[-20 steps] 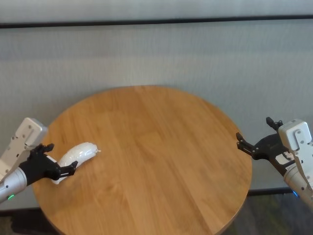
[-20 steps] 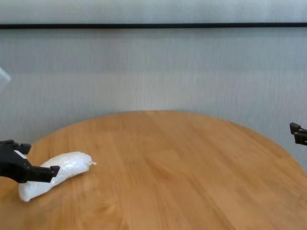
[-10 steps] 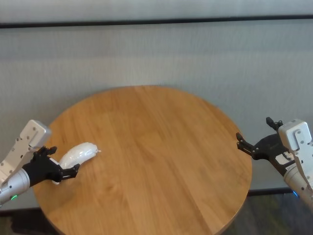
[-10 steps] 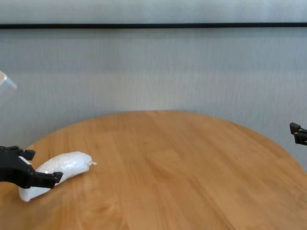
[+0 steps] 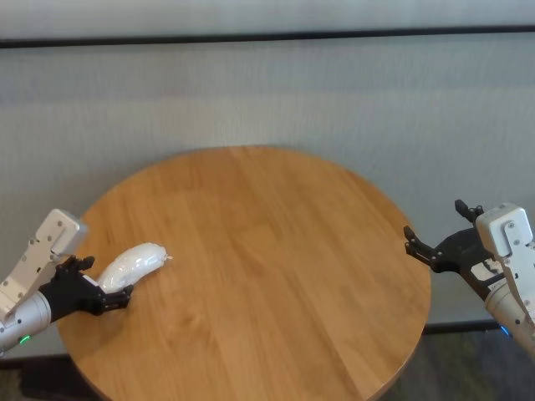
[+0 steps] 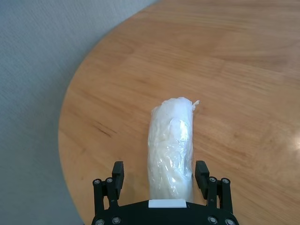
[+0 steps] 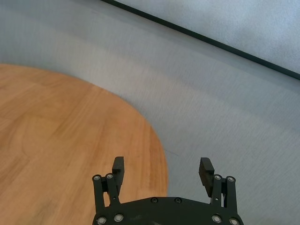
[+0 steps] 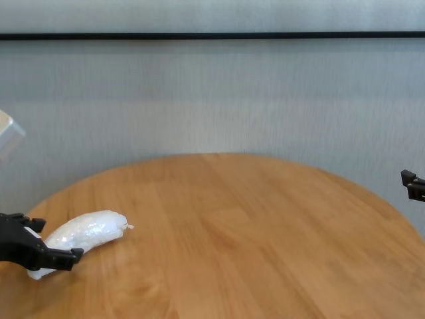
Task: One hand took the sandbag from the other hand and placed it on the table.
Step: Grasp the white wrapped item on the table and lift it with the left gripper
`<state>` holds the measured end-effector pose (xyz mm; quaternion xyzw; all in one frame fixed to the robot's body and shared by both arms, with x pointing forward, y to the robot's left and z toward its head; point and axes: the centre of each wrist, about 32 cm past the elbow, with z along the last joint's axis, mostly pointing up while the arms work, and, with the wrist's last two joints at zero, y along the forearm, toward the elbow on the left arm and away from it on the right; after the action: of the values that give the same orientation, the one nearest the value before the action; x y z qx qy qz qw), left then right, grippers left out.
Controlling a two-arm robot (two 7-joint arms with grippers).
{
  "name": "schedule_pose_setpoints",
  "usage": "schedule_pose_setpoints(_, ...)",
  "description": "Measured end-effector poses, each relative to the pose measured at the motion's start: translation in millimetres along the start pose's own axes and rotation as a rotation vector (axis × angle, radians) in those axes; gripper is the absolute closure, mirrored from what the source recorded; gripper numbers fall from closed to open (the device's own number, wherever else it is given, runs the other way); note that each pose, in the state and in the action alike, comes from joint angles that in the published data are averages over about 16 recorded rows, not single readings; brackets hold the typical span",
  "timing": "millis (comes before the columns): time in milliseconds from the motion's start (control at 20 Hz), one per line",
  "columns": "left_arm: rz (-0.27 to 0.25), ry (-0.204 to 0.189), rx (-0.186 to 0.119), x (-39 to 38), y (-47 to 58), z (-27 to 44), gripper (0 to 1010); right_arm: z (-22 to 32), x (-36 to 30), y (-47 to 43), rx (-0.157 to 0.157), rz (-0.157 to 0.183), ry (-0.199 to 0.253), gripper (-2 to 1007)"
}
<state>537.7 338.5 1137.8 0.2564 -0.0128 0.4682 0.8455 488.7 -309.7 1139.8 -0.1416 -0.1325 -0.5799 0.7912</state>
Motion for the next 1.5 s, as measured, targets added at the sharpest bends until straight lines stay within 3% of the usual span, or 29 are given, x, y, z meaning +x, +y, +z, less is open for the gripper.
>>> schedule_pose_setpoints(350, -0.010, 0.016, 0.019, 0.9, -2.5, -2.0, 8, 0.0, 0.0, 0.0, 0.000, 0.000, 0.000, -1)
schedule_pose_setpoints(950, -0.033, 0.025, 0.052, 1.5, -4.4, 0.4, 8, 0.0, 0.0, 0.0, 0.000, 0.000, 0.000, -1)
schedule_pose_setpoints(1500, -0.033, 0.024, 0.053, 1.2, -4.4, 1.1, 42, 0.0, 0.0, 0.0, 0.000, 0.000, 0.000, -1)
